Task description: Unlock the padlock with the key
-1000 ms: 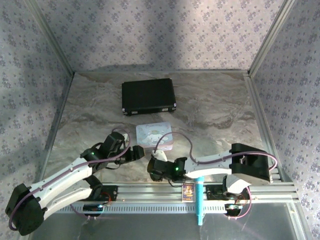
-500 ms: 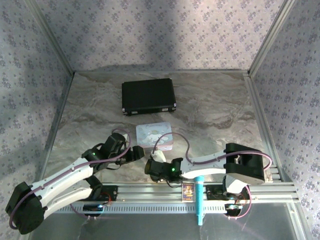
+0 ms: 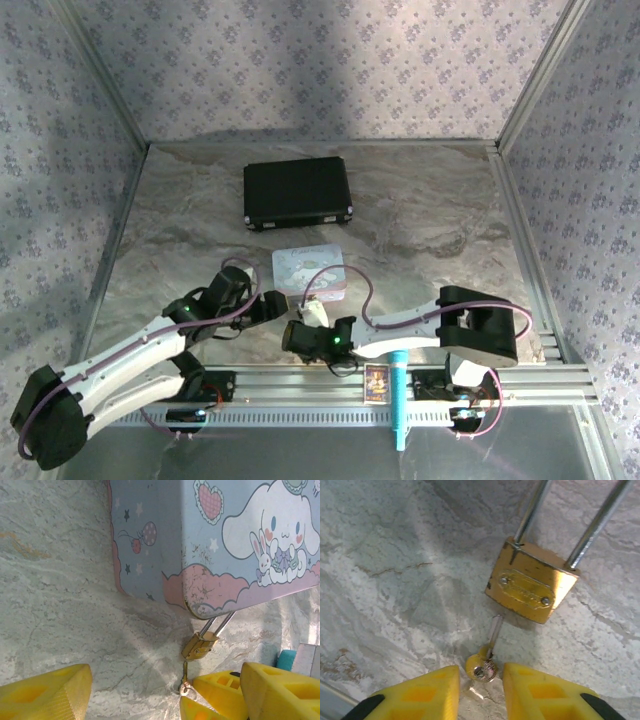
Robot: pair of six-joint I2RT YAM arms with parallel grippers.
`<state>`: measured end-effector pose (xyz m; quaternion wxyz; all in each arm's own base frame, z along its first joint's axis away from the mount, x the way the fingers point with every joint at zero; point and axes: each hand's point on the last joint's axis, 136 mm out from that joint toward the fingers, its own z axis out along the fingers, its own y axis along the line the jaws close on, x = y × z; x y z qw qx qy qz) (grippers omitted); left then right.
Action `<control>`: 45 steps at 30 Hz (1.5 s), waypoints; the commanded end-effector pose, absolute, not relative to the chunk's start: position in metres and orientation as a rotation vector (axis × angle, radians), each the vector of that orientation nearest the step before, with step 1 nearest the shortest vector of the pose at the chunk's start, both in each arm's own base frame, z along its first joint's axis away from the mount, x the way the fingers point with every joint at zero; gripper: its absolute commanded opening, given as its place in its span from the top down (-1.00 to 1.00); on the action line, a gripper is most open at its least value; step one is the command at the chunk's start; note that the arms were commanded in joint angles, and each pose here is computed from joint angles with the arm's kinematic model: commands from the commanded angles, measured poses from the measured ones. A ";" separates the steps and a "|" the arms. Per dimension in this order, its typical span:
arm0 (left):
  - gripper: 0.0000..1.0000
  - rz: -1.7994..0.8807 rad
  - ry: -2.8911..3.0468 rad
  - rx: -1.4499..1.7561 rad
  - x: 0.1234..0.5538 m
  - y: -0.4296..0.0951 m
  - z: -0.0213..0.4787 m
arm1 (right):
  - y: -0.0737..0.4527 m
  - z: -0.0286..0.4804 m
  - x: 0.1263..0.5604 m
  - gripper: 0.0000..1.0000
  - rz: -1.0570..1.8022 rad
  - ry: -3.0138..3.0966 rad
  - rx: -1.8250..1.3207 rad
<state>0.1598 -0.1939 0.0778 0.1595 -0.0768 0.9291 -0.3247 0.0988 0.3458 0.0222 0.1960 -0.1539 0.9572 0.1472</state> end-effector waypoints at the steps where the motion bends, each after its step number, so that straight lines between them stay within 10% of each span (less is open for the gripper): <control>1: -0.54 -0.923 2.639 -0.238 0.161 -0.192 0.075 | 0.321 0.006 0.097 0.44 0.245 2.723 -0.403; 15: -0.28 -1.113 2.512 -0.200 0.166 -0.214 0.090 | 0.325 0.016 0.096 0.97 0.532 2.662 -0.551; 28: -0.02 -1.328 2.283 -0.086 0.172 -0.238 0.129 | 0.326 0.059 0.101 1.00 1.000 2.499 -0.799; 45: -0.03 -1.294 2.373 -0.220 0.172 -0.241 0.114 | 0.298 0.062 0.103 1.00 0.884 2.471 -0.808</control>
